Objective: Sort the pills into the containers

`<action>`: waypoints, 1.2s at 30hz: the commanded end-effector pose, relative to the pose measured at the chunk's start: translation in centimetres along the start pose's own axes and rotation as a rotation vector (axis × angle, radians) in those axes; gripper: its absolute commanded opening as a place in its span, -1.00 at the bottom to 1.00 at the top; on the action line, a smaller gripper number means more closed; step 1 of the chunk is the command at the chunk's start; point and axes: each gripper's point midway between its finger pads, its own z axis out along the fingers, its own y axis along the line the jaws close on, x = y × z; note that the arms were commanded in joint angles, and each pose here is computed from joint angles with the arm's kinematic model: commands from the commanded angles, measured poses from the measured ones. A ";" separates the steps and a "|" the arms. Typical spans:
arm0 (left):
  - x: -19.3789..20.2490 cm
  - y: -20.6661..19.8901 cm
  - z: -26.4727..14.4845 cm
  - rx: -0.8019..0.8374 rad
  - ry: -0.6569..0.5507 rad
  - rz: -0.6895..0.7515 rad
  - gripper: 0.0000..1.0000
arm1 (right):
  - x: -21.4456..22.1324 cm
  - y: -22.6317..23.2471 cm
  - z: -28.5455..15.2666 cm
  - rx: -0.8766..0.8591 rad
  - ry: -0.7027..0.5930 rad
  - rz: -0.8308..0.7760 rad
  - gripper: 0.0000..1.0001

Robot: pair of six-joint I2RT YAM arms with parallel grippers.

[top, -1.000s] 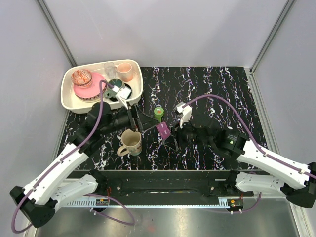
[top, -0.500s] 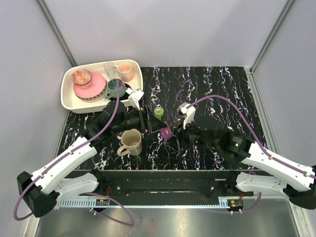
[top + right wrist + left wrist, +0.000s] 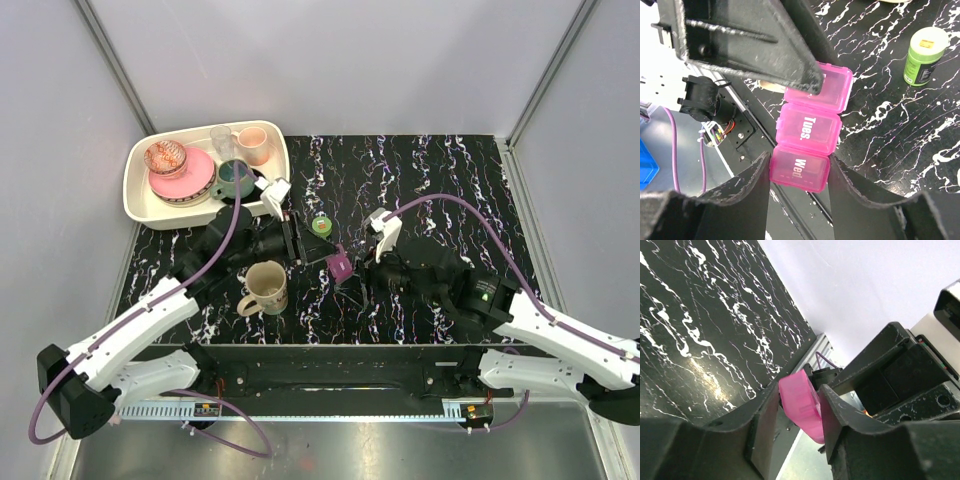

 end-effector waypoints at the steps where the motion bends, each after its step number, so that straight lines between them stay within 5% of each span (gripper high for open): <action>1: 0.9 -1.7 -0.1 0.082 0.026 -0.001 -0.07 | -2.2 0.2 -0.6 0.006 -0.098 0.003 -1.00; 7: 1.3 -2.0 0.3 0.096 0.039 -0.005 0.03 | -2.0 0.3 -0.6 -0.003 -0.092 0.004 -1.00; 14: 1.4 -2.0 0.7 0.097 0.042 -0.016 -0.15 | -1.7 0.4 -0.6 -0.014 -0.087 0.010 -1.00; 21: 0.6 -2.6 0.8 0.104 0.025 -0.012 0.18 | -1.1 0.7 -0.7 -0.034 -0.072 0.007 -1.00; 28: 1.0 -2.3 0.9 0.098 0.035 -0.020 -0.09 | -1.2 0.5 -0.9 -0.028 -0.081 0.005 -1.00; 32: 0.8 -2.3 1.0 0.097 0.031 -0.019 0.30 | -0.8 0.6 -0.6 -0.037 -0.064 0.001 -1.00; 36: 0.6 -2.4 1.1 0.097 0.027 -0.019 0.37 | -0.7 0.7 -0.5 -0.038 -0.060 -0.001 -1.00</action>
